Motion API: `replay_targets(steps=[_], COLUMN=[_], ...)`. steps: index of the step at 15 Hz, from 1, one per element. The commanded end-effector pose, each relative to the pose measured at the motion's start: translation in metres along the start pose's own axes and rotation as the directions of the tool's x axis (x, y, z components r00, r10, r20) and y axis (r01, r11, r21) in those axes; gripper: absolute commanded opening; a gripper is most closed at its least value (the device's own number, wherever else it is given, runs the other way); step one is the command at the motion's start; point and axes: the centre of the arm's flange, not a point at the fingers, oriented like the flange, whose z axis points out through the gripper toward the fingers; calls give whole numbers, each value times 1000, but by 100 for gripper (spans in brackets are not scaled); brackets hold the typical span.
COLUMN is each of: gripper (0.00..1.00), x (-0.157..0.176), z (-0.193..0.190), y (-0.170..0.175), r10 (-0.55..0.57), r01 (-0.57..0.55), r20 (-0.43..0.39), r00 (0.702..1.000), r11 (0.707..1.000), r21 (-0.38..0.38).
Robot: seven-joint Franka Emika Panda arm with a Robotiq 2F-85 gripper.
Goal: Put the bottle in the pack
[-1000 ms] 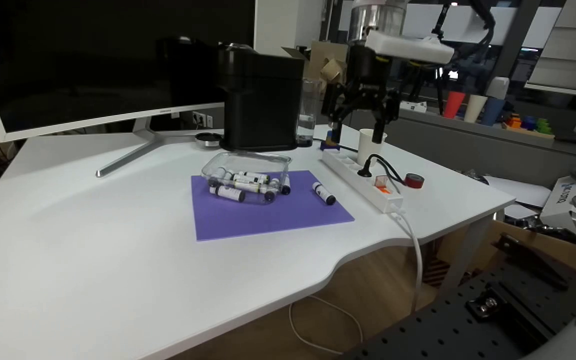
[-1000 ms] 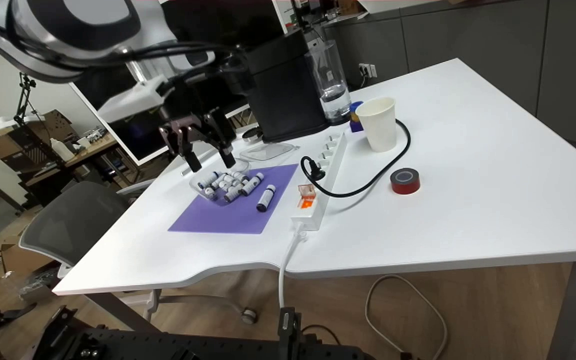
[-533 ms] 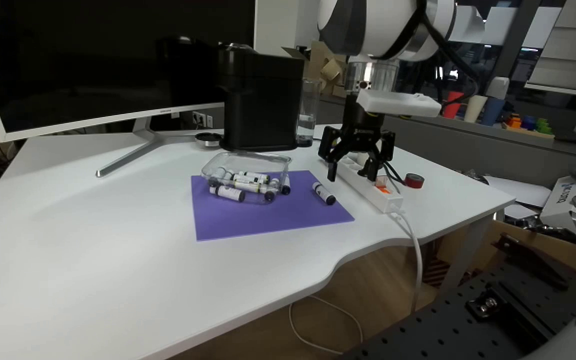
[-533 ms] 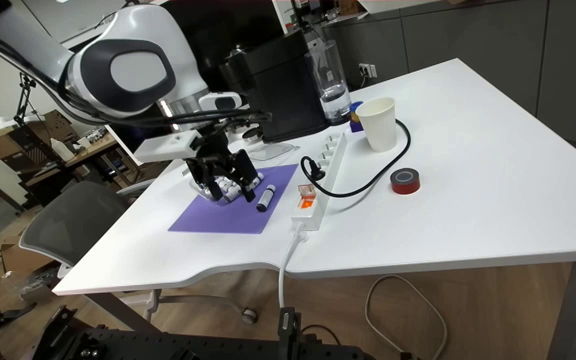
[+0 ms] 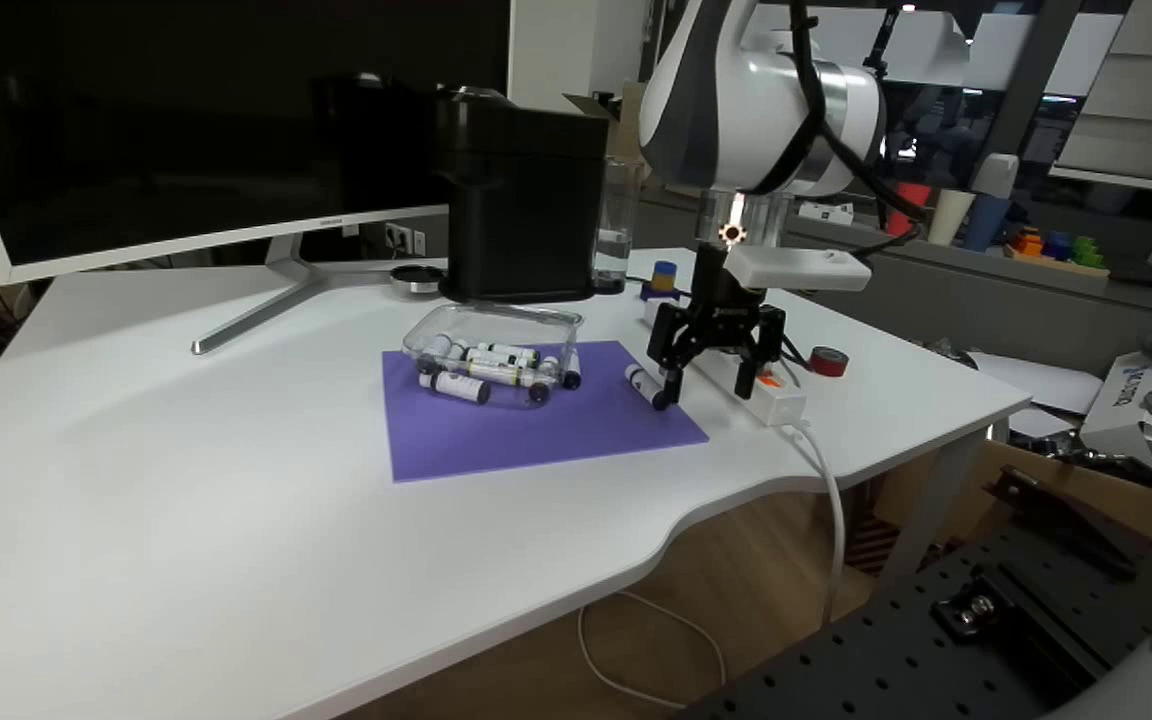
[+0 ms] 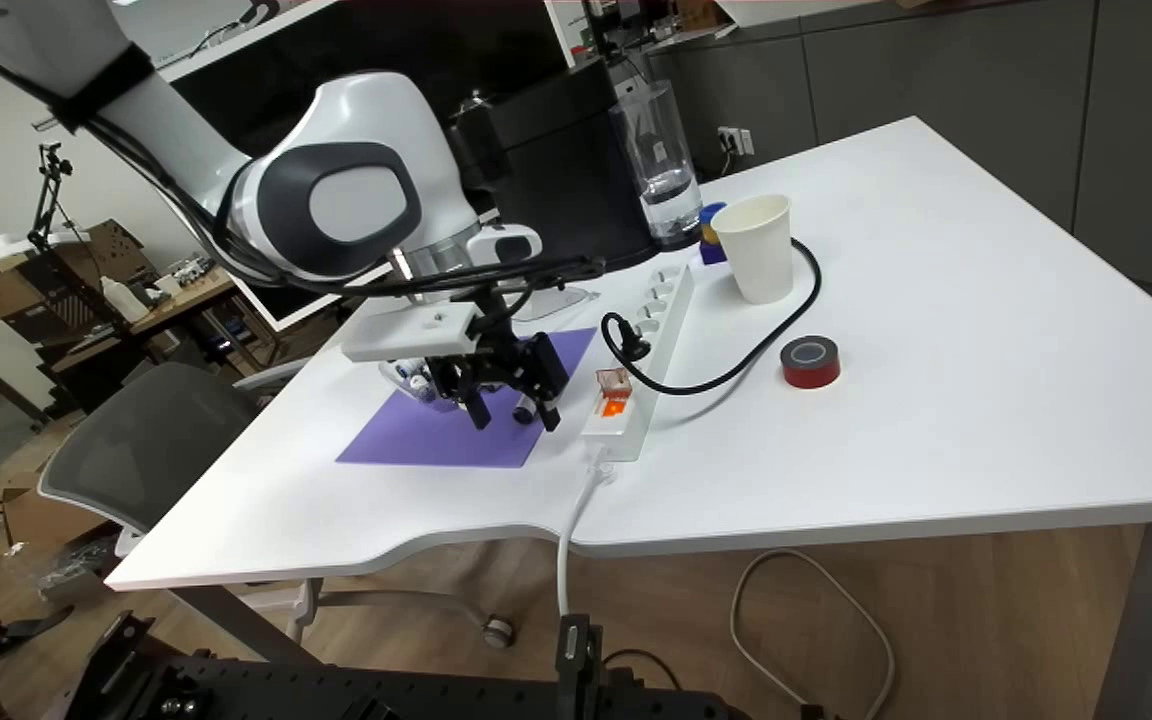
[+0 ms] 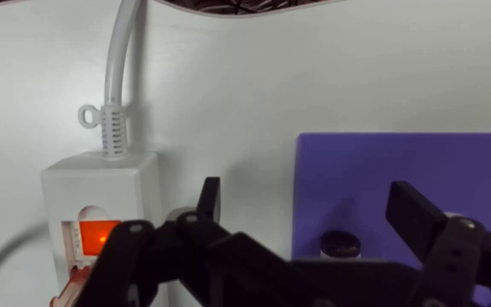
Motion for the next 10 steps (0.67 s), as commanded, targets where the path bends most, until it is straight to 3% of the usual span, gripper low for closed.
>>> replay_targets(steps=[1,8,9,10], gripper=[100,100,75,75], x=[28,63,66,69], z=[10,8,9,10], y=[6,-7,-8,-9], r10=[-33,-73,-74,-77], r01=[33,75,76,79], r20=[-23,-64,-64,-63], r00=[999,995,995,995], r11=[999,997,997,997], r21=[12,22,23,24])
